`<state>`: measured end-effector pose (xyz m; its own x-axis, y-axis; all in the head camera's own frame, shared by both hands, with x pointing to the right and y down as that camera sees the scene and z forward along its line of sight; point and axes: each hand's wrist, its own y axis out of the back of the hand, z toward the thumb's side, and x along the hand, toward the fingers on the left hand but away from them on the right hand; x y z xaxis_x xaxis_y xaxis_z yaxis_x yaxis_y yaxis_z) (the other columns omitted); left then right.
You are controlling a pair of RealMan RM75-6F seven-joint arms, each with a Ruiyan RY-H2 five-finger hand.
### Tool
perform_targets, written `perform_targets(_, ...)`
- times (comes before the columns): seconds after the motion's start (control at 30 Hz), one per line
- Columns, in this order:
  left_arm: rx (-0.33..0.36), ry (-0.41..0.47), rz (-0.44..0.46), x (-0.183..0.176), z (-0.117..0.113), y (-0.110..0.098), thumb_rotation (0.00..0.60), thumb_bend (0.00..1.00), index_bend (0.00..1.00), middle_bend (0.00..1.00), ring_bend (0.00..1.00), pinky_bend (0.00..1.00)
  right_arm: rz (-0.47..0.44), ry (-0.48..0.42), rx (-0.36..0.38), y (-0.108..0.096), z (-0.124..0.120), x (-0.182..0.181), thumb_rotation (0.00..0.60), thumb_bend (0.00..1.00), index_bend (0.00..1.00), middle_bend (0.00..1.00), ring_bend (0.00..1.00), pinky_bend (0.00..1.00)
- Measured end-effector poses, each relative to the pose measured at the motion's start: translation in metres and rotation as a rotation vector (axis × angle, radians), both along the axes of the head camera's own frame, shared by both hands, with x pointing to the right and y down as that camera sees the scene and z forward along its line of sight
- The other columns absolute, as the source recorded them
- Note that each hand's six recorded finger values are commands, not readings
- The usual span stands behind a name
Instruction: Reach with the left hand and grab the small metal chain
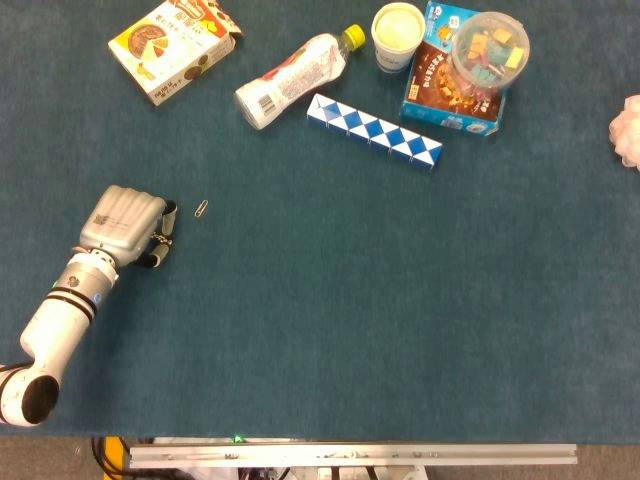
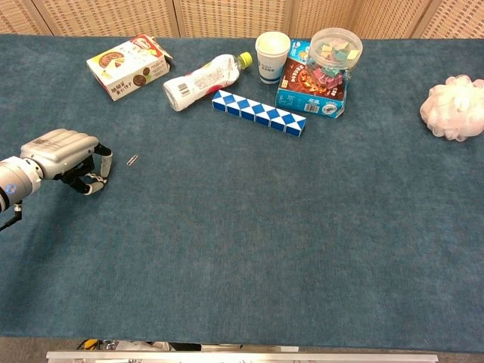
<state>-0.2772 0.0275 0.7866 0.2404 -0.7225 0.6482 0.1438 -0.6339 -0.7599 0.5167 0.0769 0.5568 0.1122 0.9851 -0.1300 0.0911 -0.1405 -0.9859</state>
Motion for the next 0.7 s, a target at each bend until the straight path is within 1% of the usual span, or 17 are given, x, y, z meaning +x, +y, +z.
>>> perform_targets(0.23, -0.006, 0.017, -0.019, -0.0004, 0.0014, -0.0006, 0.6, 0.32, 0.57, 0.94, 0.94, 0.99, 0.0, -0.001, 0.007, 0.0008, -0.0015, -0.0008, 0.6, 0.33, 0.52, 0.53, 0.43, 0.46)
perform_targets(0.5, -0.011, 0.033, -0.031, -0.0008, 0.0008, -0.0013, 0.6, 0.33, 0.59, 0.95, 0.95, 0.99, -0.001, -0.003, 0.013, 0.0015, -0.0029, -0.0011, 0.6, 0.33, 0.52, 0.53, 0.44, 0.46)
perform_targets(0.7, -0.003, 0.054, -0.041, -0.0002, -0.007, -0.0044, 0.6, 0.33, 0.59, 0.95, 0.95, 0.99, -0.004, -0.005, 0.018, 0.0016, -0.0041, -0.0011, 0.6, 0.33, 0.52, 0.54, 0.44, 0.46)
